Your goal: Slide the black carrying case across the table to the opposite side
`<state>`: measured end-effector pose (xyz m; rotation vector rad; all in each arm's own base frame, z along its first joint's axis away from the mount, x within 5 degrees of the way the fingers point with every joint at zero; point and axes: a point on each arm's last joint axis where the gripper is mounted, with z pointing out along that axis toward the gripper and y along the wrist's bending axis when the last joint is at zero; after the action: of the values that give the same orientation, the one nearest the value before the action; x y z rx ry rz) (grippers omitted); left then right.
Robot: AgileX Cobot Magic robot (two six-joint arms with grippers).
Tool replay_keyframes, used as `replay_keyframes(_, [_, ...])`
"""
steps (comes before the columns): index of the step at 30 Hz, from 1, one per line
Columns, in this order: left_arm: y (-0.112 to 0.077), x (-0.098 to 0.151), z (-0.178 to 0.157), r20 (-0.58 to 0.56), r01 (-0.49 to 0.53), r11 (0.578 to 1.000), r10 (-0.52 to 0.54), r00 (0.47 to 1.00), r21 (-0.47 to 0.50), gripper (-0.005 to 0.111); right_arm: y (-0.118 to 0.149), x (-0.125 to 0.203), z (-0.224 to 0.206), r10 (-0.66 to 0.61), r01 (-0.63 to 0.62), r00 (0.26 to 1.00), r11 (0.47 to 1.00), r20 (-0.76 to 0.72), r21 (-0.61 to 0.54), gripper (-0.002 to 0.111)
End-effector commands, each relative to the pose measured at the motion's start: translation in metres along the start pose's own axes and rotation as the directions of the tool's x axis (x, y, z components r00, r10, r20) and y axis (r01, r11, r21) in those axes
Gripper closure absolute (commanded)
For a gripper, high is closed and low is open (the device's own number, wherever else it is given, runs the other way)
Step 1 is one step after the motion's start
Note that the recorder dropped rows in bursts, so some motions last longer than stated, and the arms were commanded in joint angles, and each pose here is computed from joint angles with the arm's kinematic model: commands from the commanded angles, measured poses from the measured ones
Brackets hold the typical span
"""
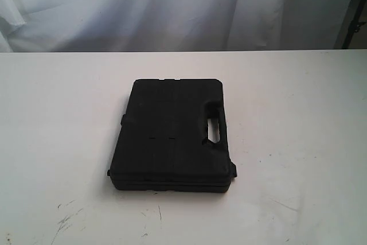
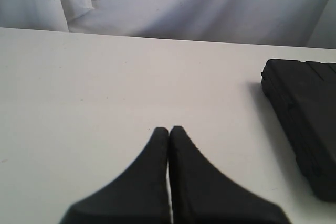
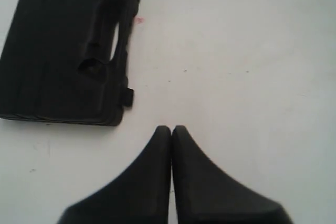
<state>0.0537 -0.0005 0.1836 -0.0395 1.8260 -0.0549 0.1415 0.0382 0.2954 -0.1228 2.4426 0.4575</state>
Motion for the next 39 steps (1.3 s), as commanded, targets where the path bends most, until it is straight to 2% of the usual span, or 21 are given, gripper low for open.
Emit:
replay_keyframes(1, [0.000, 0.001, 0.000, 0.006, -0.005, 1.000, 0.005, 1.000, 0.006, 0.107, 0.003, -0.017, 0.007, 0.049, -0.048, 0.999, 0.997, 0.010, -0.060, 0.108])
replay_keyframes(6, [0.000, 0.001, 0.000, 0.006, -0.005, 1.000, 0.005, 1.000, 0.006, 0.107, 0.009, -0.037, 0.016, 0.050, -0.052, 0.999, 0.996, -0.017, -0.079, 0.108])
replay_keyframes(13, [0.000, 0.001, 0.000, 0.006, -0.005, 1.000, 0.005, 1.000, 0.006, 0.107, 0.031, -0.059, 0.047, 0.027, -0.041, 0.993, 0.990, -0.112, -0.132, 0.108])
replay_keyframes(22, [0.000, 0.001, 0.000, 0.008, -0.005, 1.000, 0.005, 1.000, 0.006, 0.107, 0.055, -0.069, 0.095, 0.014, -0.021, 0.977, 0.999, -0.211, -0.032, 0.108])
replay_keyframes(32, [0.000, 0.001, 0.000, 0.008, -0.005, 1.000, 0.005, 1.000, 0.006, 0.107, 0.084, -0.084, 0.153, -0.016, 0.015, 0.948, 1.000, -0.318, -0.005, 0.108])
replay_keyframes(39, [0.000, 0.001, 0.000, 0.008, -0.005, 1.000, 0.005, 1.000, 0.006, 0.107, 0.090, -0.092, 0.189, -0.012, 0.018, 0.935, 1.000, -0.354, 0.015, 0.108])
